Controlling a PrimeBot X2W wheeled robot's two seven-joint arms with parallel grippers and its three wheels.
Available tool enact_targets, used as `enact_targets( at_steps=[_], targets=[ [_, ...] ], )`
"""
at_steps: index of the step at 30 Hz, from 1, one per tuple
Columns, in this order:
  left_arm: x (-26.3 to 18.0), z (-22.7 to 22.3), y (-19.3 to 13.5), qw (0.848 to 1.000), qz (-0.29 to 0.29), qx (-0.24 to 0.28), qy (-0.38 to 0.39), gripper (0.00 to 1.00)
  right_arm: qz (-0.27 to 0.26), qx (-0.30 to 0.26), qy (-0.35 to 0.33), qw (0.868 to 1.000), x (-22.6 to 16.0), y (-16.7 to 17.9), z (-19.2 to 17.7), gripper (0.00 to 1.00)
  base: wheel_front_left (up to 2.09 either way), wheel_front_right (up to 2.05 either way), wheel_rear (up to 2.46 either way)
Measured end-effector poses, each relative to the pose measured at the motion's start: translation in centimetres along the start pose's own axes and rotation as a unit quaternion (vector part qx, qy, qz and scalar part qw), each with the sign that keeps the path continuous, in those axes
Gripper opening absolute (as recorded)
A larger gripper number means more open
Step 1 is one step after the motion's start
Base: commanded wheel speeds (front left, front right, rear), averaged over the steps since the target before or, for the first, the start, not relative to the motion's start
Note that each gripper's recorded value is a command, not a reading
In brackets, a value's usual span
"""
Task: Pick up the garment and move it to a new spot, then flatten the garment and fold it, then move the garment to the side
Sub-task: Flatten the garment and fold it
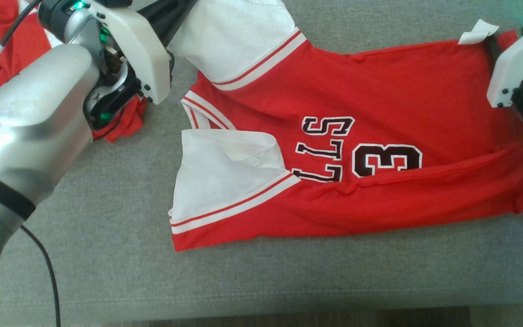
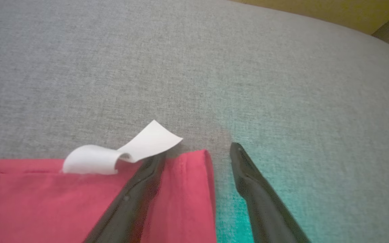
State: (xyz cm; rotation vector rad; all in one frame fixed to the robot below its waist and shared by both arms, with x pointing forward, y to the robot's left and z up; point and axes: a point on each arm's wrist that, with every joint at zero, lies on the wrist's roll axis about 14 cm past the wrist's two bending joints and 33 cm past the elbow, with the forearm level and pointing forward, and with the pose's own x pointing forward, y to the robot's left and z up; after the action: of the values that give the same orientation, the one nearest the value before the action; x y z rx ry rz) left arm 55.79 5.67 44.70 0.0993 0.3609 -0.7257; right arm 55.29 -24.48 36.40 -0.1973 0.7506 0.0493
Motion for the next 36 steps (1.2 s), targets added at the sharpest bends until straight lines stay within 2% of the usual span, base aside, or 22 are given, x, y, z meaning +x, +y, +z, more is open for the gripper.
enact_targets(
  at_steps=[1, 8, 11, 16, 25, 36],
  targets=[
    [0.0, 0.0, 0.0, 1.000, 0.001, 0.000, 0.000, 0.00, 0.002, -0.001, 0.002, 1.000, 0.0, 0.1, 0.1, 0.00, 0.00, 0.00, 0.00],
    [0.1, 0.2, 0.9, 1.000, 0.015, 0.006, 0.002, 0.00, -0.007, 0.012, -0.024, 1.000, -0.2, -1.0, 0.6, 0.00, 0.00, 0.00, 0.00],
    [0.4, 0.9, 1.7, 1.000, 0.024, 0.011, -0.008, 0.00, -0.021, 0.029, -0.064, 0.997, -0.5, -2.4, 2.4, 0.00, 0.00, 0.00, 0.00],
    [0.7, 2.1, 3.5, 0.998, 0.052, 0.028, -0.025, 0.00, -0.032, 0.056, -0.147, 0.987, -0.9, -3.3, 6.9, 0.00, 0.00, 0.00, 0.00],
    [1.6, 4.8, 5.6, 0.991, 0.092, 0.064, -0.071, 0.00, -0.044, 0.073, -0.224, 0.971, -1.0, -4.0, 10.4, 0.00, 0.00, 0.00, 0.00],
    [0.1, 4.4, 4.0, 0.991, 0.082, 0.079, -0.066, 0.00, -0.022, 0.077, -0.212, 0.974, -1.9, -1.7, 8.8, 0.00, 0.00, 0.00, 0.00]
  ],
)
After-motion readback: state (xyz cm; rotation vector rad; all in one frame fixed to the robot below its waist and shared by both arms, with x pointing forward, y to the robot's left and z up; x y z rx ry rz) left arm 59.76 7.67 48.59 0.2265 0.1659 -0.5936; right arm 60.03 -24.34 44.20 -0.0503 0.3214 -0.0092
